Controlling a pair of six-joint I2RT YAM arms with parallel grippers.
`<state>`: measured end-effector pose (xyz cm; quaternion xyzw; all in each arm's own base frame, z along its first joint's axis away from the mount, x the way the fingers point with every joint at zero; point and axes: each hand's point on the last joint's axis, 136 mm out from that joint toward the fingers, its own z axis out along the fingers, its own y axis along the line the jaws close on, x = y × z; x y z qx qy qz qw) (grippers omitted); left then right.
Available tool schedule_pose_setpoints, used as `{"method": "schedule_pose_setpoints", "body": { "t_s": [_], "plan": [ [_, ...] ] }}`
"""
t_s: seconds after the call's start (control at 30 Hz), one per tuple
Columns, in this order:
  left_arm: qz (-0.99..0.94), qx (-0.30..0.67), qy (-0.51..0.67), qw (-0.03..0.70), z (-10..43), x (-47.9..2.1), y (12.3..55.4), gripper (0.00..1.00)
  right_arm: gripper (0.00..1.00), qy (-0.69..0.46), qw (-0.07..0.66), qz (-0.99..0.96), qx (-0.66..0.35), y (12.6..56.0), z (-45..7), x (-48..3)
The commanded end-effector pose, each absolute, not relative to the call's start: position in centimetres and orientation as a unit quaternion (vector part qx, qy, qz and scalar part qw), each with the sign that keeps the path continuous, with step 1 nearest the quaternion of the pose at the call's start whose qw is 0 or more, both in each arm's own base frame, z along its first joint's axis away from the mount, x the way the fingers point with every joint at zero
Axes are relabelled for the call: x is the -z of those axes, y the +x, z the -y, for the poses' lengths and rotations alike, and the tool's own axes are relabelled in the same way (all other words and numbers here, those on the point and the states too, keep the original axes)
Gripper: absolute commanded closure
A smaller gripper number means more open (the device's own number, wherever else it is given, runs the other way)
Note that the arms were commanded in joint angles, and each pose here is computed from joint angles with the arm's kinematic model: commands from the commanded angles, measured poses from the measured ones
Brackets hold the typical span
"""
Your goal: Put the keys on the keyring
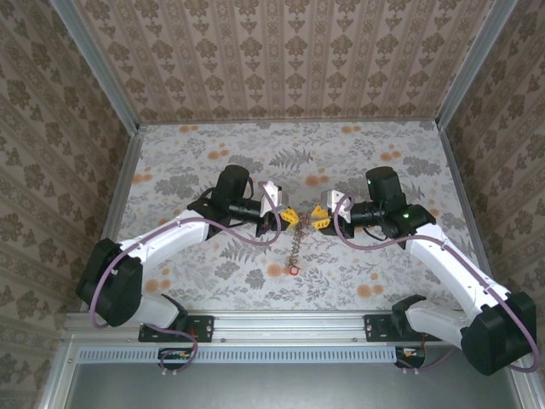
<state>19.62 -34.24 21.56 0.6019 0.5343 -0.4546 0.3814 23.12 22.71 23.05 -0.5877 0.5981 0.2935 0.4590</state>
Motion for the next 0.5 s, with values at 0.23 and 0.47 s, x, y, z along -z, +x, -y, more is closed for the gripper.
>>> {"method": "schedule_pose_setpoints", "body": {
  "t_s": [0.23, 0.47],
  "plan": [
    [-0.492, 0.462, 0.614, 0.410, 34.0, -24.5, 19.0, 1.00, 0.79, -0.609, 0.447, -0.571, -0.320, 22.4, -24.5, -23.9],
    [-0.488, 0.461, 0.612, 0.418, 34.0, -24.9, 19.1, 1.00, 0.79, -0.607, 0.442, -0.573, -0.329, 22.8, -25.2, -23.5]
  ]
}}
